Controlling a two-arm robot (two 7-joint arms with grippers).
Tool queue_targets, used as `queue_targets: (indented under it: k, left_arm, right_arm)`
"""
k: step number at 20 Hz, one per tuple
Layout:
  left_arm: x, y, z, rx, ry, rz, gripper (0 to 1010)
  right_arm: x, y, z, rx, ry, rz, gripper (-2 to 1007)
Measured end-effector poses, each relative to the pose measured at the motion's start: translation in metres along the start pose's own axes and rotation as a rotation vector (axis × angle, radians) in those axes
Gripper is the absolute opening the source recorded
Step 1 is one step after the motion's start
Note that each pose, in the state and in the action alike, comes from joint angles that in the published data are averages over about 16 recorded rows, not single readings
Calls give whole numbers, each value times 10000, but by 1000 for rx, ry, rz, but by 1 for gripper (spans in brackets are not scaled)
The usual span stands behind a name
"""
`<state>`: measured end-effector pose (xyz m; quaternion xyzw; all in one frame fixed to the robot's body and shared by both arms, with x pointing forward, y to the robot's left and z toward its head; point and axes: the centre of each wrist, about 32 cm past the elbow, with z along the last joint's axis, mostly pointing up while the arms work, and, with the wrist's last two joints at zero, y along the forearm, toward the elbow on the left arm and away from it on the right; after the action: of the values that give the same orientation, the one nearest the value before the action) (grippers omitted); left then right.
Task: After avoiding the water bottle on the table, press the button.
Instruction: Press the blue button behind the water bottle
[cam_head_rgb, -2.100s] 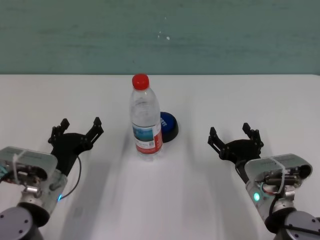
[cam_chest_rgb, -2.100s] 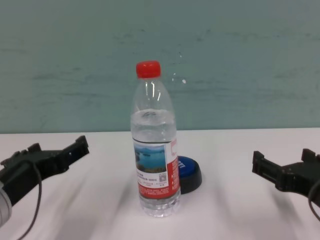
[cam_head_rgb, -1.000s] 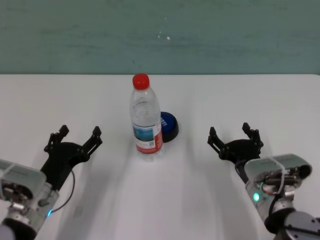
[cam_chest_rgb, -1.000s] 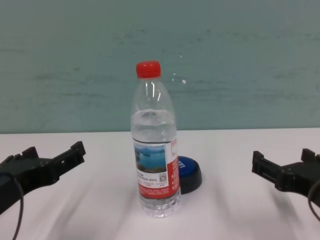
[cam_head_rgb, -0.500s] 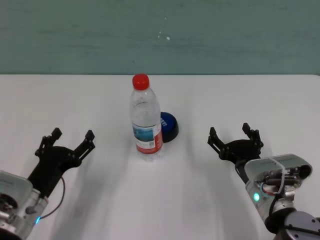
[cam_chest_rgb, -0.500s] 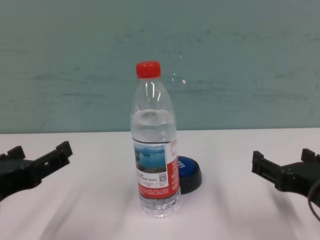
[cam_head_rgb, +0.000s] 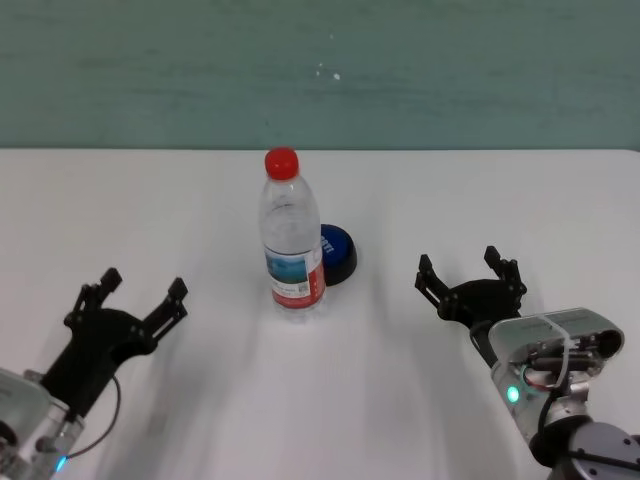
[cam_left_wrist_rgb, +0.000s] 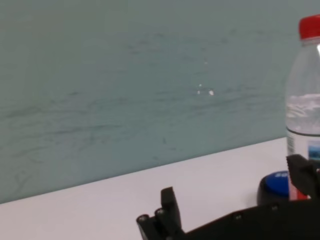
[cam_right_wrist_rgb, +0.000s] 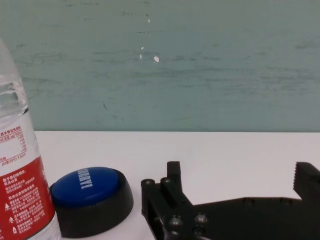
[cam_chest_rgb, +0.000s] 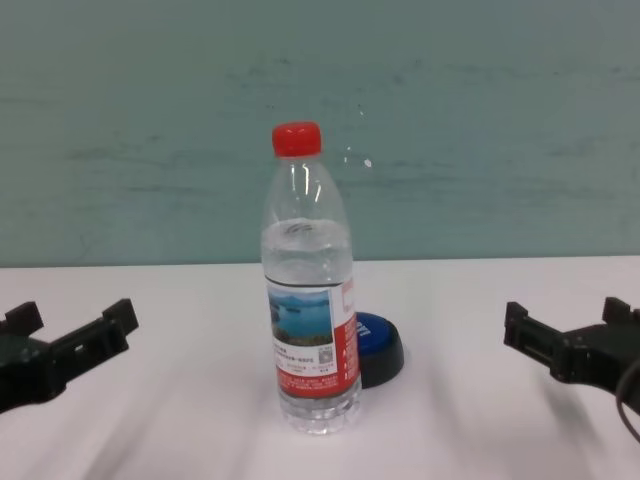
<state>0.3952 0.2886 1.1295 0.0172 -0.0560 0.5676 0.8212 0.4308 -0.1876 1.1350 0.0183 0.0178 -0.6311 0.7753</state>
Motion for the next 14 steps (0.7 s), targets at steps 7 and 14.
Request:
queue_targets:
  k: [7,14]
  left_arm:
    - [-21,72,-8,-6,-12,-30,1010]
    - [-77,80,-15,-12,-22,-44,1010]
  right_arm:
    - [0,0,0,0,0,0,1004]
    - [0,0,0,0,0,0,1004]
